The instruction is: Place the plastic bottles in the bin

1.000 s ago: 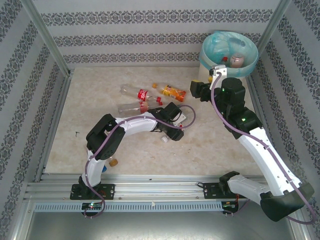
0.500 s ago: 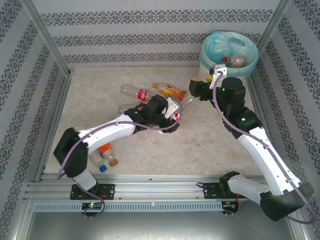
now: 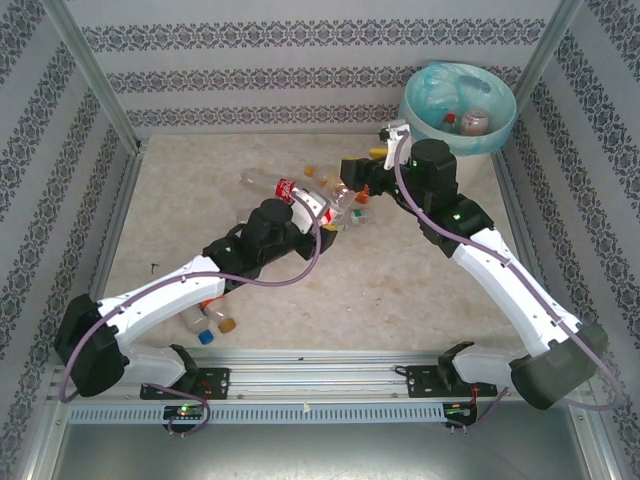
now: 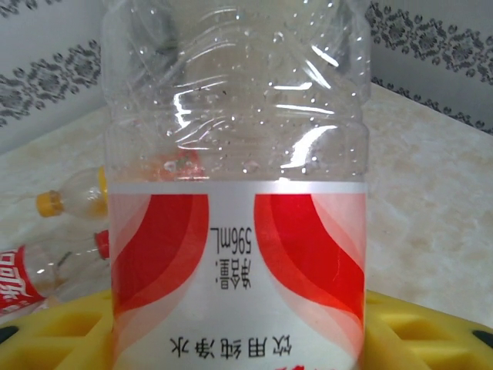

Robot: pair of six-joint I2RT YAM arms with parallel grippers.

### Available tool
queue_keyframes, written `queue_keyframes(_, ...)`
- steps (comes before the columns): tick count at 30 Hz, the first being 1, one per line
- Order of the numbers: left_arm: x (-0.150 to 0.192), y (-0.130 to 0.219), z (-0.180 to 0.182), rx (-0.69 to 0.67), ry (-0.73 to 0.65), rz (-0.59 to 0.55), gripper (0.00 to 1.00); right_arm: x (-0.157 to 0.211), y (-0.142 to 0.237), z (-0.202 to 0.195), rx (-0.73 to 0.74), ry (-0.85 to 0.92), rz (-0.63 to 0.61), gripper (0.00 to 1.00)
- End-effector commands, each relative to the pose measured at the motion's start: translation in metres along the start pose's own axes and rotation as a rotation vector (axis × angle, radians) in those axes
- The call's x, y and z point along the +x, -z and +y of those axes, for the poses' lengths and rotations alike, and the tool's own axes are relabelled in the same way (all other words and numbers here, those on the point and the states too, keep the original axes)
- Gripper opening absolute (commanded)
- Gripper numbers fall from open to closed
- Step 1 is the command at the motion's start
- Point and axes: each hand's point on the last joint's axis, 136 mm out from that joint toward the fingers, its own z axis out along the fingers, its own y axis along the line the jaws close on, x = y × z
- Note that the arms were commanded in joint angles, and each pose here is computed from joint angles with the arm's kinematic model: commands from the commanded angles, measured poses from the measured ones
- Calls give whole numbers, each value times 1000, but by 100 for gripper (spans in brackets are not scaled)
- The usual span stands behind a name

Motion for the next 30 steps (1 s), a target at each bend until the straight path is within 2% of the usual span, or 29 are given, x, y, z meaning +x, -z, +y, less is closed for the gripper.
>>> queue_keyframes(1, -32, 13, 14, -66, -6, -139, 59, -14, -1, 12, -46, -19, -29, 77)
queue_keyframes(7, -37, 21, 18, -86, -9, -175, 59, -12, -8, 19, -95, -53, -9, 78)
queue_keyframes(10, -41, 25, 18, -88, -8, -204, 59, -11, -12, 31, -166, -74, 8, 78)
queue_keyframes(15, -46, 30, 18, -88, -13, -236, 59, -8, -21, 46, -276, -122, 31, 74)
queue_keyframes(19, -45, 31, 19, -92, -10, -238, 59, -8, -26, 49, -301, -141, 39, 74)
queue_keyframes(25, -43, 30, 20, -100, -12, -227, 59, -12, -26, 52, -317, -140, 32, 67)
queue_keyframes(27, -43, 30, 21, -106, -10, -230, 62, -14, -26, 53, -317, -138, 32, 64)
queue_keyframes(30, -45, 32, 25, -126, 0, -238, 70, -19, -24, 50, -302, -137, 18, 60)
